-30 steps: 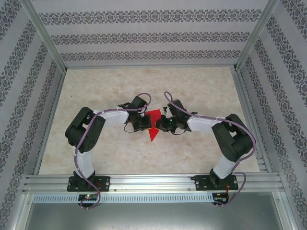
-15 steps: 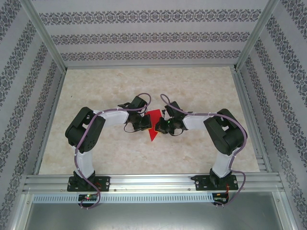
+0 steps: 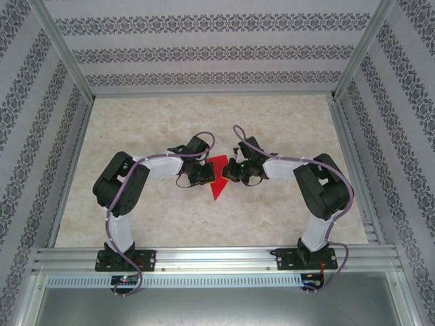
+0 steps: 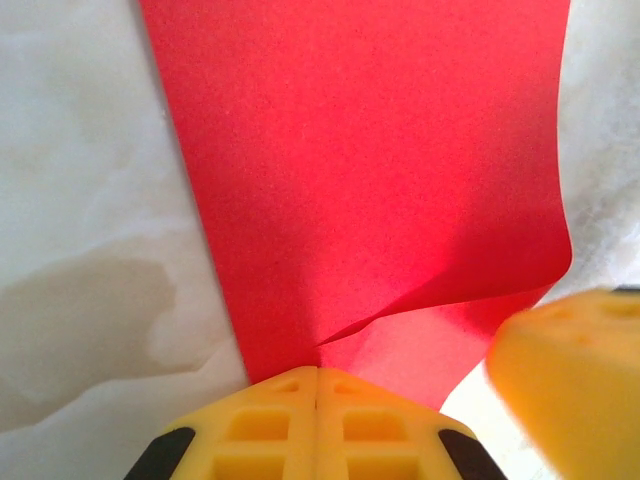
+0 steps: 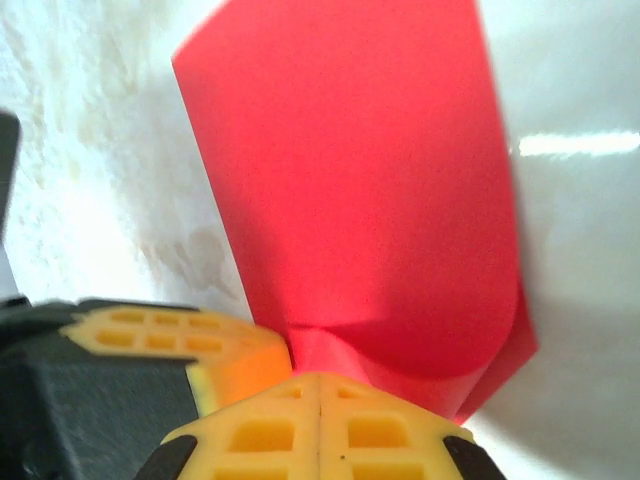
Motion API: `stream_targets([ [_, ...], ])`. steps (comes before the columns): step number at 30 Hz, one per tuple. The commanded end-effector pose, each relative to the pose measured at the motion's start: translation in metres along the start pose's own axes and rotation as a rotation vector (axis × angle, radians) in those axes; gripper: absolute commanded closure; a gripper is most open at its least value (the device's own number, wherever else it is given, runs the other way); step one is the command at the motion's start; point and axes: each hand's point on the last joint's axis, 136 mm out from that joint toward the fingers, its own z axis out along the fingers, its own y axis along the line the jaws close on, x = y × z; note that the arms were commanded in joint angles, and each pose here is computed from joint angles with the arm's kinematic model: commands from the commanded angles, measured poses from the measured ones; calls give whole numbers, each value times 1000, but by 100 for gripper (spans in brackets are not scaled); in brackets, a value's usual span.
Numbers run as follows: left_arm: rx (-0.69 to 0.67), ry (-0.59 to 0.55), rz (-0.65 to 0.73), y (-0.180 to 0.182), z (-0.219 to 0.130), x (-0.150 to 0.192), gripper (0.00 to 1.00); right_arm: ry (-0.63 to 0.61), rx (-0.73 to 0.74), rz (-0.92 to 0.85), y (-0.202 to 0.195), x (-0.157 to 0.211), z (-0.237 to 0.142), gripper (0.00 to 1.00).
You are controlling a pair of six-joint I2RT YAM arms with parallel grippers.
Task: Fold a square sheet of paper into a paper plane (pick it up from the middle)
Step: Third fold the triangle at the center of the table.
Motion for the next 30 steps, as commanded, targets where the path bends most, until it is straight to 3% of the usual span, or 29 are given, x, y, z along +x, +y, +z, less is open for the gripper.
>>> stream_targets([
  [1, -196, 66, -40, 52, 16, 22, 95, -10, 36, 7, -15, -9, 6, 98],
  [9, -201, 68, -32, 52, 16, 22, 95, -26, 114, 70, -51, -9, 5, 98],
  [18, -196, 59, 35, 45, 14, 14, 95, -97, 27, 4, -9, -29, -22, 98],
  [30, -194, 78, 269, 20, 11, -11, 95, -17, 28, -9, -7, -15, 4, 98],
])
